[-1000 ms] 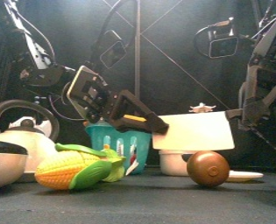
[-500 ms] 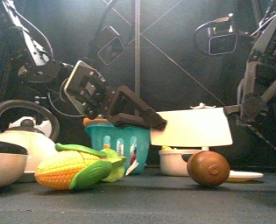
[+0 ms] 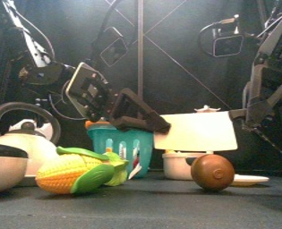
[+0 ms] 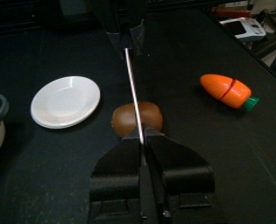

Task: Cut kiwi

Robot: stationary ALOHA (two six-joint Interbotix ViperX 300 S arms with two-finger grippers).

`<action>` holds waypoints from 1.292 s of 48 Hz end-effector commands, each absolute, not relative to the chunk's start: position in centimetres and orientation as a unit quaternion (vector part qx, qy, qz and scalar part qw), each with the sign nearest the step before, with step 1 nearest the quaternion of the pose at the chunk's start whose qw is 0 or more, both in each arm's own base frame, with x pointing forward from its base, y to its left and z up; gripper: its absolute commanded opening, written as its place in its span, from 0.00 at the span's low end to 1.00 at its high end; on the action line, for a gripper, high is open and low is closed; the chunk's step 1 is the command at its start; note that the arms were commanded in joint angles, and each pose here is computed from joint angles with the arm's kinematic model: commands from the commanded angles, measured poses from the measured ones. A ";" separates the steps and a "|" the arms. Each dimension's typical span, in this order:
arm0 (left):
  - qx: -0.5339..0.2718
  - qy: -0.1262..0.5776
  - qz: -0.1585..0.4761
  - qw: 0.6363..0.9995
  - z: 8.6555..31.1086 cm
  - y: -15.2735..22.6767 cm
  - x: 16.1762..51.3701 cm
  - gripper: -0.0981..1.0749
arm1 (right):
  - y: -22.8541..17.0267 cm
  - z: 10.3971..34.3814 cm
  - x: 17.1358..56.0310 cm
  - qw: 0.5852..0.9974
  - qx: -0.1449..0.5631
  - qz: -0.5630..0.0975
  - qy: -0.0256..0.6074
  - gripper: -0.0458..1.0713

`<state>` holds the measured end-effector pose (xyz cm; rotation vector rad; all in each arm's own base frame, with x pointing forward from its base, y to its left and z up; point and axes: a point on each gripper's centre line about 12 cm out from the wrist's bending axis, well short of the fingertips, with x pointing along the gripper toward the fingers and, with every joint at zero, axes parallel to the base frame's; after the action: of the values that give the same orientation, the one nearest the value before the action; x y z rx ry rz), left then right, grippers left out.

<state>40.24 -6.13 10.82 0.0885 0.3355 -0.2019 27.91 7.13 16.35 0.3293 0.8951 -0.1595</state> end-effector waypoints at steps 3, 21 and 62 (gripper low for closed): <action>0.048 0.165 -0.109 0.979 10.9 -6.7 40.2 0.42 | 7.1 16.4 27.9 0.884 0.162 -0.080 0.431 0.39; 0.046 0.175 -0.105 0.978 10.1 -6.5 40.3 0.42 | 7.0 15.4 28.0 0.878 0.153 -0.086 0.445 0.39; 0.042 0.218 -0.091 0.971 8.4 -6.0 41.1 0.42 | 6.2 13.4 28.4 0.864 0.148 -0.107 0.469 0.39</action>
<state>41.21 -5.84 8.55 0.0799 0.4270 -0.1778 28.18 6.65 13.40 0.2962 0.9833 -0.2050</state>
